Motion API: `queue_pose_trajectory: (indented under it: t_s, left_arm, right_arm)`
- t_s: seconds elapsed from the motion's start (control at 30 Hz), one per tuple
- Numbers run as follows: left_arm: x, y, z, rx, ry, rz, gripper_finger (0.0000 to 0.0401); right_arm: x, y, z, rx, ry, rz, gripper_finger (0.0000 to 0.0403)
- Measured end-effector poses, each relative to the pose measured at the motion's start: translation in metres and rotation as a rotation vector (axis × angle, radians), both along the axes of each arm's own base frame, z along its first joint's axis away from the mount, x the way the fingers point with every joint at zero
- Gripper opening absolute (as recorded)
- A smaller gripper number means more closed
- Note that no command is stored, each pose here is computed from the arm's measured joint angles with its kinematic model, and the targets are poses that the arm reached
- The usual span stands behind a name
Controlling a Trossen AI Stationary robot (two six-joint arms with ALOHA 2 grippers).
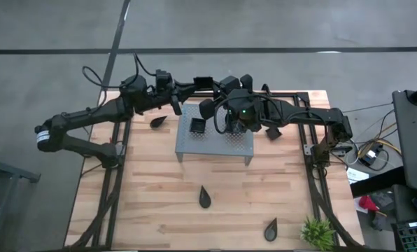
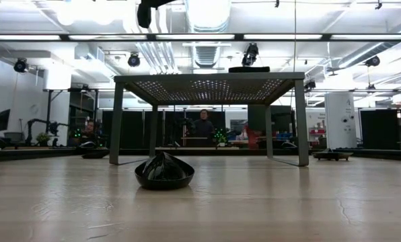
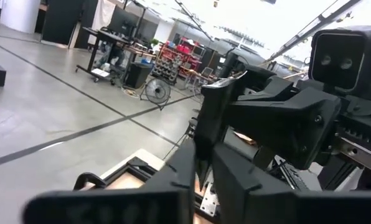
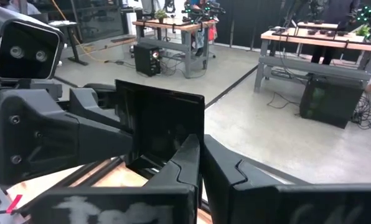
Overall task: Pick & Place Mini shaped plates
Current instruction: Stack the black square plate on top of the other black square plates on the shelf
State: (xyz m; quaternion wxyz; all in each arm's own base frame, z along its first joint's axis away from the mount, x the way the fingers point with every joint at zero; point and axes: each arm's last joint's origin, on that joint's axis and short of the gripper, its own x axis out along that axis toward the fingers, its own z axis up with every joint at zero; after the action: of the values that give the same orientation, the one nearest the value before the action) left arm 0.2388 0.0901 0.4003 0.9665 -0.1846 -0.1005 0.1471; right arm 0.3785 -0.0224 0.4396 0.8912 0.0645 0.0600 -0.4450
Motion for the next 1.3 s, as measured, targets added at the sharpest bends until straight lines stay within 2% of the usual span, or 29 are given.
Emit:
queue_pose_trajectory:
  t_s: [0.1, 0.3, 0.57, 0.7, 0.83, 1.07, 1.3]
  left_arm:
    - [0.000, 0.000, 0.000, -0.028, -0.011, -0.001, 0.0007]
    - [0.000, 0.001, 0.000, -0.105, -0.039, -0.006, 0.0002]
    - [-0.001, 0.000, -0.005, -0.228, -0.019, -0.030, 0.0000]
    - [-0.002, 0.000, -0.008, -0.277, 0.006, -0.050, 0.0000]
    - [-0.007, -0.003, -0.008, -0.340, 0.026, -0.056, 0.0000]
    - [-0.017, -0.006, -0.001, -0.344, -0.002, -0.052, 0.0000]
    - [-0.025, -0.006, 0.007, -0.328, -0.045, 0.032, 0.0000]
  right_arm:
    - [0.000, -0.001, 0.000, 0.005, 0.000, 0.016, 0.0008]
    - [0.000, -0.009, 0.000, -0.028, 0.046, 0.026, 0.0024]
    - [-0.003, -0.020, 0.002, -0.049, 0.081, 0.013, 0.0116]
    - [-0.003, -0.020, 0.002, -0.121, 0.177, 0.030, 0.0164]
    - [-0.003, -0.020, 0.002, -0.192, 0.271, 0.054, 0.0194]
    - [-0.002, -0.021, -0.001, -0.241, 0.366, 0.097, 0.0217]
    - [-0.001, -0.021, -0.003, -0.220, 0.343, 0.147, 0.0234]
